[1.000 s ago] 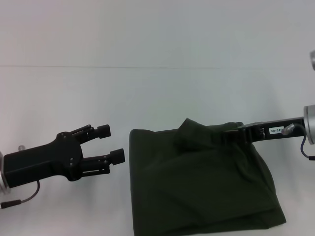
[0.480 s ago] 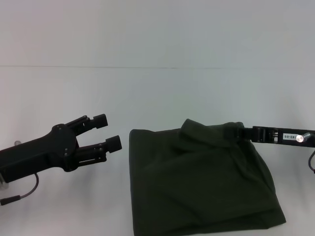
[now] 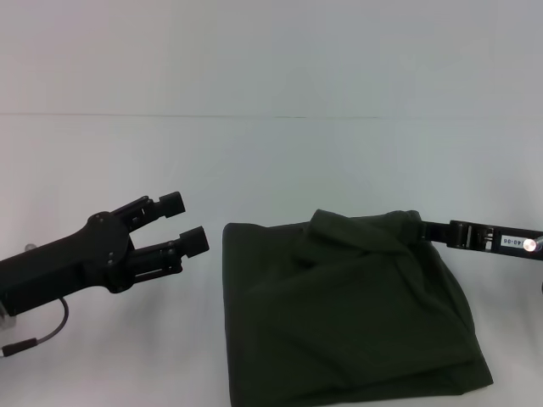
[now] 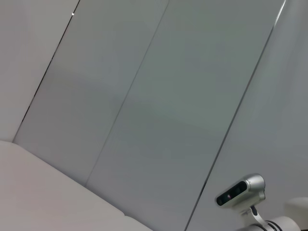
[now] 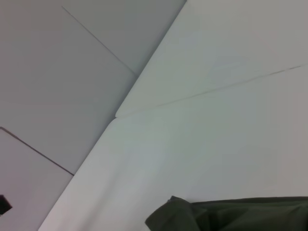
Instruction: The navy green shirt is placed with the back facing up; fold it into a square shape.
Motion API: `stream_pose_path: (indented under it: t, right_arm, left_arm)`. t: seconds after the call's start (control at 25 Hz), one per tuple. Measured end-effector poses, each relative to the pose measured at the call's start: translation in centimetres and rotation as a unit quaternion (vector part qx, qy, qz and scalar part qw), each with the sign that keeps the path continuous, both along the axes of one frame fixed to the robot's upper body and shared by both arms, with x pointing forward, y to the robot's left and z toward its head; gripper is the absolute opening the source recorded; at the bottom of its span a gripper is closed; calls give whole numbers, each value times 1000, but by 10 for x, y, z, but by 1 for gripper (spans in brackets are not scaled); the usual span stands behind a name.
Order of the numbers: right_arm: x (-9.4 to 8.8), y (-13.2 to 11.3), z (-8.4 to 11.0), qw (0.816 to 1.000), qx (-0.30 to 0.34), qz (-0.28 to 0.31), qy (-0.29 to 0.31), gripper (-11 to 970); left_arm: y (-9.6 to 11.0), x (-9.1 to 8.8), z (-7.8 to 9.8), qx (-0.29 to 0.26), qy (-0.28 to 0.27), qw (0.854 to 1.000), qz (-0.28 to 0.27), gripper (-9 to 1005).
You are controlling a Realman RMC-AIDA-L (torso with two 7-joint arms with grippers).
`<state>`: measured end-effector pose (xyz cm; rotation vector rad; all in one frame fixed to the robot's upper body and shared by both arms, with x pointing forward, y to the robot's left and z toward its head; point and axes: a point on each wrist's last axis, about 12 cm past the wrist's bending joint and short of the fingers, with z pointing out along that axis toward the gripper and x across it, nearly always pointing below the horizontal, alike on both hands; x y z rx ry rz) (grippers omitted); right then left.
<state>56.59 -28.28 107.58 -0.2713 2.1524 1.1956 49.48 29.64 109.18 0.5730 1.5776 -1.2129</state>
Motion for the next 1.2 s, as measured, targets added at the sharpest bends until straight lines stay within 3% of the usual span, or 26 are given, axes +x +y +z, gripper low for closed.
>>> stream_pose_path:
  t: [0.28,0.52,0.64,1.04,1.2]
  right_arm:
    - [12,0,19,999,9,18,-30,107]
    - [29,13,34,998,-7,45,-37,295]
    - [37,26,34,997,-34,61,-20,536]
    - [46,58,34,993,-72,96,5,767]
    - [46,64,31,991,-85,103,9,756]
  left_arm:
    - [0,-3,-2,-4,5,1000,1,947]
    - [0,-3,-2,-4,3,1000,4,946]
    - [1,-3,-2,-5,2,1000,6,946]
    - [0,-4,-4,-7,5,1000,8,946]
    - [-1,-5,-5,-9,7,1000,8,946]
